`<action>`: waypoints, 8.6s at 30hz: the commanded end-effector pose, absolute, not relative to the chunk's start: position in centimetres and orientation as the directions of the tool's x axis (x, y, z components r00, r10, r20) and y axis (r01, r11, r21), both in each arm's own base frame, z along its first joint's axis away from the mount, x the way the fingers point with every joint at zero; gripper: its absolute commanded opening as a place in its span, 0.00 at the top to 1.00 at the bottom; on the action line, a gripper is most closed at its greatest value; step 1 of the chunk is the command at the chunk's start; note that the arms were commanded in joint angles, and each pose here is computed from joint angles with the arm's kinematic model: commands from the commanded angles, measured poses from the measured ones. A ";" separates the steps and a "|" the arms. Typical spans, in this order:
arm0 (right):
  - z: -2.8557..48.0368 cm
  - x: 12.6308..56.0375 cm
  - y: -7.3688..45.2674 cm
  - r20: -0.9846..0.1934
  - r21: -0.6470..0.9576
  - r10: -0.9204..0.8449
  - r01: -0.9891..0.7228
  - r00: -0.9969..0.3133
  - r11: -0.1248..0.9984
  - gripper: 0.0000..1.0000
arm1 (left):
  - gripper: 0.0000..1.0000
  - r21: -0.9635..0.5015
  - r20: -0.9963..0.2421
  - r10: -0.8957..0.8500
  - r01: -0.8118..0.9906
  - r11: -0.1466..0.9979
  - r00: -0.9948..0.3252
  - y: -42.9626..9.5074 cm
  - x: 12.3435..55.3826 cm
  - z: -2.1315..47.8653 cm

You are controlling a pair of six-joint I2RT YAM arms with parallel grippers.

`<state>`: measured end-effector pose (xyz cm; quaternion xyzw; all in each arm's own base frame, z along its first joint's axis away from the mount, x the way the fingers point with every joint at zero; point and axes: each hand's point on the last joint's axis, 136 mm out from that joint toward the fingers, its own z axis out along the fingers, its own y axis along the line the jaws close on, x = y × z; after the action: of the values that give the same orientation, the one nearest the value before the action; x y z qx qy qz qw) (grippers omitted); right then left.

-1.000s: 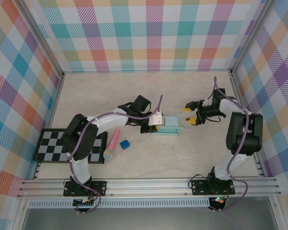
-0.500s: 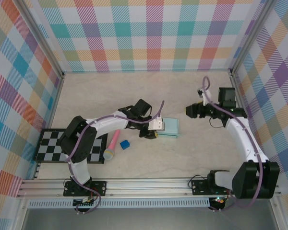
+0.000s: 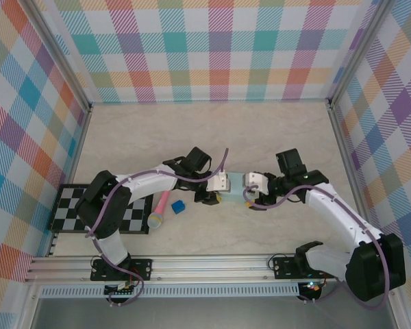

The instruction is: Fold the paper box

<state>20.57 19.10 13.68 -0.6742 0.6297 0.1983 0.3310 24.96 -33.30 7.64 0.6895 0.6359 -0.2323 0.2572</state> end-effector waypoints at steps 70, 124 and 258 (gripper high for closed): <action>8.7 30.0 16.3 0.124 0.670 0.050 0.121 -0.991 0.732 0.35 | 0.11 -0.268 -0.571 0.288 0.506 0.820 -0.769 -28.7 29.3 6.0; 8.6 29.9 21.5 0.132 0.896 0.058 0.144 -0.990 0.421 0.30 | 0.49 -0.749 -0.347 0.085 0.330 0.574 -0.934 -30.0 30.0 9.6; 4.4 31.4 22.3 -0.143 0.792 -0.144 -0.201 -0.979 0.577 0.84 | 0.63 0.020 -0.676 0.729 0.992 -0.127 0.107 -33.7 33.7 9.9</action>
<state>31.92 22.36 5.09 -0.0898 0.8841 0.4560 0.0489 33.53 -32.94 9.32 0.6821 0.6466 -0.2454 0.2375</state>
